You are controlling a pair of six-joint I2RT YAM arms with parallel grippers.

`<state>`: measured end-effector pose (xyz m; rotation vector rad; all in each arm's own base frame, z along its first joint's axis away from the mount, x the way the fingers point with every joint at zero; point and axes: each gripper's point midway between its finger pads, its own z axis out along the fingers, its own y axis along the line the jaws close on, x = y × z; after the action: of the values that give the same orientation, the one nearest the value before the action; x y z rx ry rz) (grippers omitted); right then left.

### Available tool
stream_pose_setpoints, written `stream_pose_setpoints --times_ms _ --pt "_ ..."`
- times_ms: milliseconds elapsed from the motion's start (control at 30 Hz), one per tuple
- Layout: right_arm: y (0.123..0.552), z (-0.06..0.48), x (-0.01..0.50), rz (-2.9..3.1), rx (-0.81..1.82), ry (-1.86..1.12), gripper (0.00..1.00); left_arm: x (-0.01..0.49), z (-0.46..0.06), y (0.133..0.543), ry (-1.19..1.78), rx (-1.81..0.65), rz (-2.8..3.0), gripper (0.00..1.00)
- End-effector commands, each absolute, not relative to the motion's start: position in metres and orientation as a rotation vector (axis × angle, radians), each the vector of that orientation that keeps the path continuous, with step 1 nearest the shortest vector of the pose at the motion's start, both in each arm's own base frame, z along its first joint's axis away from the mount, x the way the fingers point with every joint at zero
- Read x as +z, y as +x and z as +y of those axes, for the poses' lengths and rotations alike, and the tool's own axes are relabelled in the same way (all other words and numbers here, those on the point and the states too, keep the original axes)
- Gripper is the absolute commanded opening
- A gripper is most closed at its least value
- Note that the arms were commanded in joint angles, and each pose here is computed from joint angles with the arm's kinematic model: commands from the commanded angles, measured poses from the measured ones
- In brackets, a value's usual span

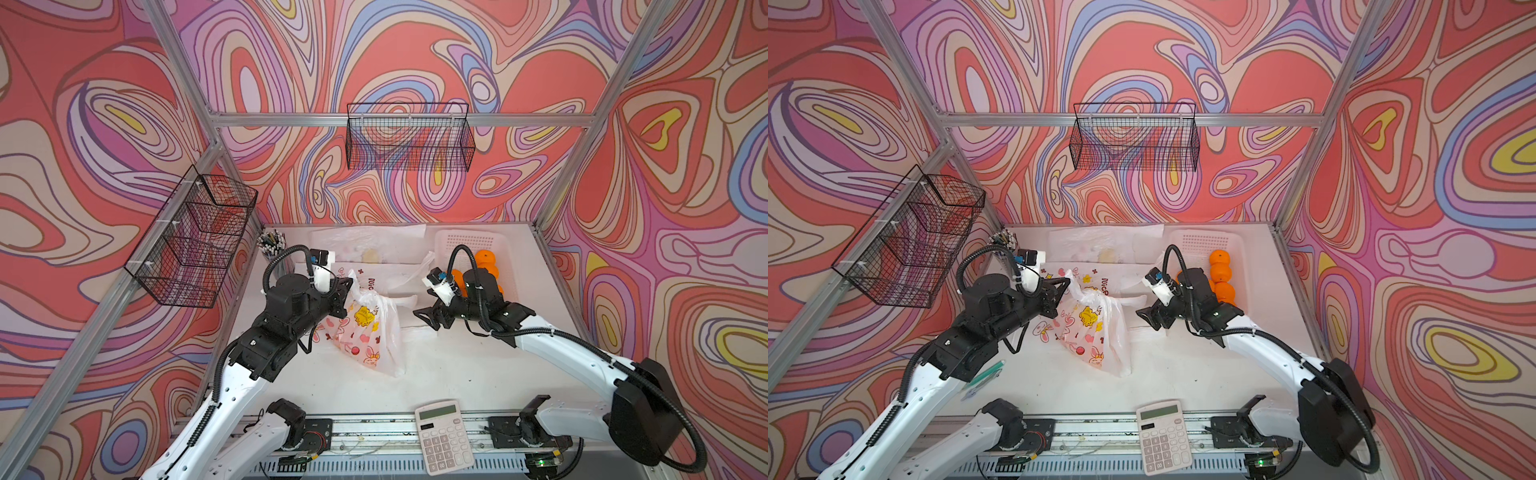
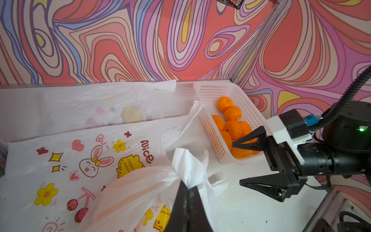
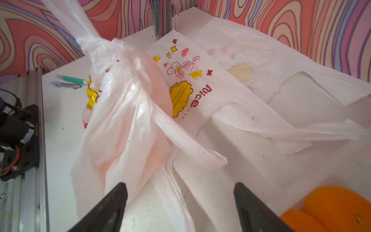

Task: Place the oranges into plastic bags & tie knots
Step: Pick up the plastic bag at the center of the board.

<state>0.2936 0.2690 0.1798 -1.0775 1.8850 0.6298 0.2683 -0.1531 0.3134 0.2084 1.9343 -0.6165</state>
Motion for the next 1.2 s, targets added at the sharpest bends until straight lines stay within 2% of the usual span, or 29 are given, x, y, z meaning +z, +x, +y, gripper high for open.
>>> stream_pose_setpoints --times_ms 0,200,300,367,433,467,500,833,1000,1167 --pt "0.304 0.293 0.187 1.687 0.559 -1.279 0.89 0.317 -0.151 0.269 0.186 -0.613 1.914 0.00" --pt "0.327 0.319 0.154 1.705 0.446 -1.404 0.87 0.317 -0.148 0.267 0.183 -0.600 1.913 0.00" --pt "0.329 0.330 0.142 1.709 0.461 -1.439 0.76 0.318 -0.148 0.266 0.184 -0.600 1.913 0.00" --pt "0.330 0.334 0.142 1.724 0.485 -1.439 0.49 0.318 -0.146 0.266 0.183 -0.594 1.911 0.00" --pt "0.330 0.333 0.147 1.742 0.494 -1.411 0.15 0.321 -0.145 0.264 0.187 -0.592 1.901 0.00" --pt "0.330 0.331 0.153 1.737 0.487 -1.395 0.05 0.324 -0.145 0.263 0.192 -0.594 1.892 0.00" --pt "0.327 0.328 0.160 1.733 0.481 -1.373 0.00 0.327 -0.145 0.261 0.199 -0.598 1.883 0.00" --pt "0.298 0.255 0.257 1.953 0.441 -0.888 0.00 0.397 -0.182 0.206 0.449 -0.905 1.650 0.00" --pt "0.284 0.218 0.281 2.040 0.413 -0.651 0.00 0.429 -0.201 0.180 0.549 -0.999 1.521 0.00" --pt "0.281 0.178 0.288 2.101 0.282 -0.442 0.00 0.427 -0.225 0.169 0.645 -1.035 1.512 0.00"
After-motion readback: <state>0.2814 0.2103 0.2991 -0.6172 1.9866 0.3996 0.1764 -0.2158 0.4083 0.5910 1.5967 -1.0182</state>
